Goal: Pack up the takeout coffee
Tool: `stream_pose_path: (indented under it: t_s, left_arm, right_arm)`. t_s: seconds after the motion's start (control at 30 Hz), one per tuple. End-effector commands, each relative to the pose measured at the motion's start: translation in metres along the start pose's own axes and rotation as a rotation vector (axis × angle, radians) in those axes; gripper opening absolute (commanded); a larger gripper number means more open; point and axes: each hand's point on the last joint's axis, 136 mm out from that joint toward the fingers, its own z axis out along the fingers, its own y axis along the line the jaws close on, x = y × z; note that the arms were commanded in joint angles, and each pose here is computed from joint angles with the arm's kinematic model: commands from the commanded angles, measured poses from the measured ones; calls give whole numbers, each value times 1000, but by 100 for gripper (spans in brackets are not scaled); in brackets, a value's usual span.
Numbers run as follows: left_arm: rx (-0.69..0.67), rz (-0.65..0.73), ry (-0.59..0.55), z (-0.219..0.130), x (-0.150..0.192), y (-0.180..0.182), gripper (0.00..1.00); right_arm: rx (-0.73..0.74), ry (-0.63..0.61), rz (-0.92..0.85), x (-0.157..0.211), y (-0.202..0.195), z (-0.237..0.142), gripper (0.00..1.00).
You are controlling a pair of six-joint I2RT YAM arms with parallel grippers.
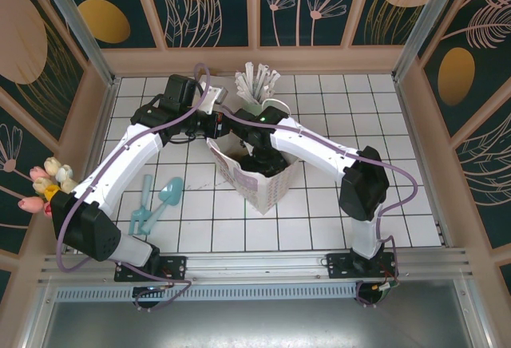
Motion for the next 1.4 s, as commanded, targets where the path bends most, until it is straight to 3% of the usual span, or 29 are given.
stream_pose_path:
  t_s: [0.0, 1.37]
  left_arm:
    - [0, 8, 7, 4, 2, 2, 0]
    - [15, 6, -51, -4, 0, -4, 0]
  right_arm:
    - [-5, 31, -21, 5, 2, -1, 43]
    - [28, 54, -23, 4, -7, 18, 43]
